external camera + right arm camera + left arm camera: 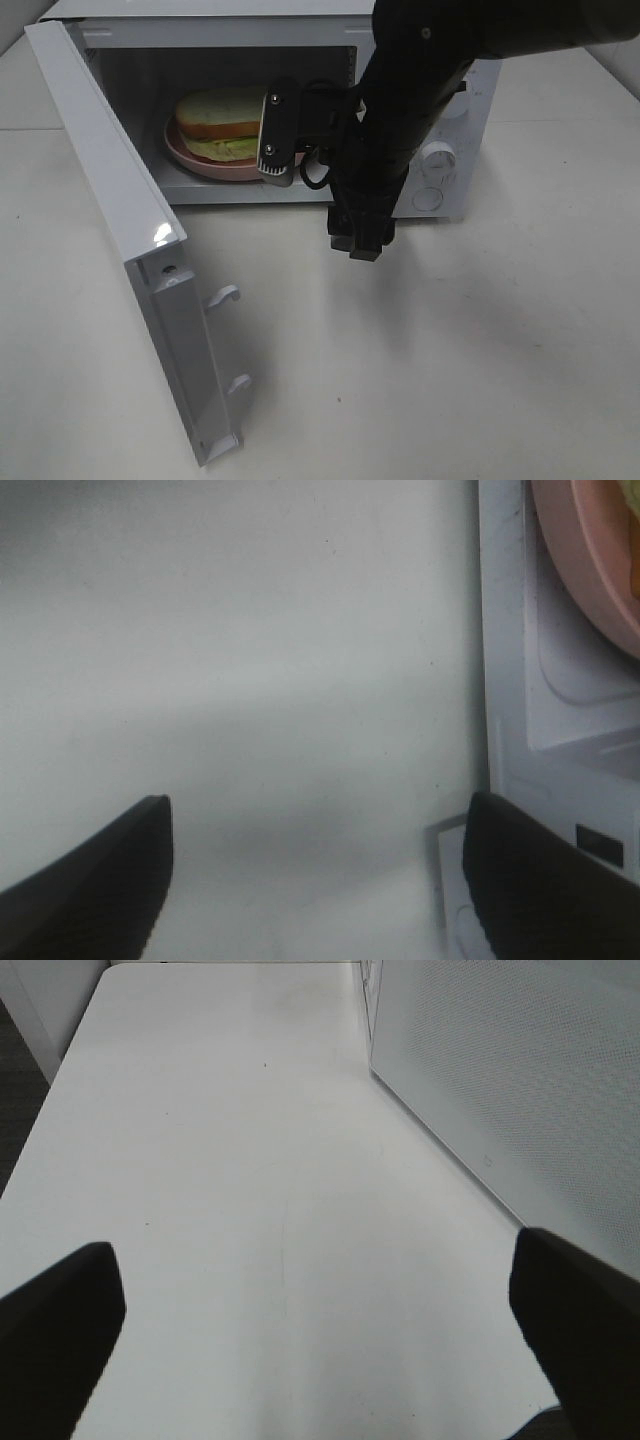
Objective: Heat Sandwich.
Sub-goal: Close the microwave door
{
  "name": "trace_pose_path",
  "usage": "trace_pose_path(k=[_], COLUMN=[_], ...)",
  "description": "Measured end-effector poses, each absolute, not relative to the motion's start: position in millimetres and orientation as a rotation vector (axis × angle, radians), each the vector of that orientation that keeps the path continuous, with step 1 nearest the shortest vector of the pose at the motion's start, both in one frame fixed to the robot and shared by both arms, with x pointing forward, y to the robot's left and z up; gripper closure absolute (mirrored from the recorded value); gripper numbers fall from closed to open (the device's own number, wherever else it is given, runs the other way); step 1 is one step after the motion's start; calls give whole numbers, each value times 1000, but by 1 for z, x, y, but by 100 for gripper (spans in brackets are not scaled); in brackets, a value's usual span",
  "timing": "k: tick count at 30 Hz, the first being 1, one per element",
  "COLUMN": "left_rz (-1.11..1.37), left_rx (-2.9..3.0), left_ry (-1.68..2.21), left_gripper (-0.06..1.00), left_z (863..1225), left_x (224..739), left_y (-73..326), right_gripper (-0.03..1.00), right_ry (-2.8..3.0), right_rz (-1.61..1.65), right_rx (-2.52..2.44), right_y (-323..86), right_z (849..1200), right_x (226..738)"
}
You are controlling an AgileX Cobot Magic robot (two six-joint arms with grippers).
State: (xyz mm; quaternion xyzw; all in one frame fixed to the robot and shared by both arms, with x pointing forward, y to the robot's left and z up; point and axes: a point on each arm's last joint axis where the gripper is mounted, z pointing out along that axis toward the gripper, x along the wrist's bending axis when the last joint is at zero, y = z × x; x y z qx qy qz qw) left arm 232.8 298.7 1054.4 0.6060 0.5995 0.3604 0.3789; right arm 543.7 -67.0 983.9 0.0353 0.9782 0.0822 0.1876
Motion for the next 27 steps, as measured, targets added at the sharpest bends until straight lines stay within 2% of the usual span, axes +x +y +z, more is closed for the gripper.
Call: trace_pose_path(k=[17, 27], left_rz=[921, 921], left_rx=[1548, 1548], left_ry=[1532, 1532], left_gripper=[-5, -5], left_z=[1054, 1054], left_x=[233, 233], left_y=[299, 299], right_gripper=[20, 20], right_ry=[2704, 2580], right_rz=[342, 484], right_rx=[525, 954], right_y=[-114, -147], right_z=[1014, 1030], right_x=[485, 444])
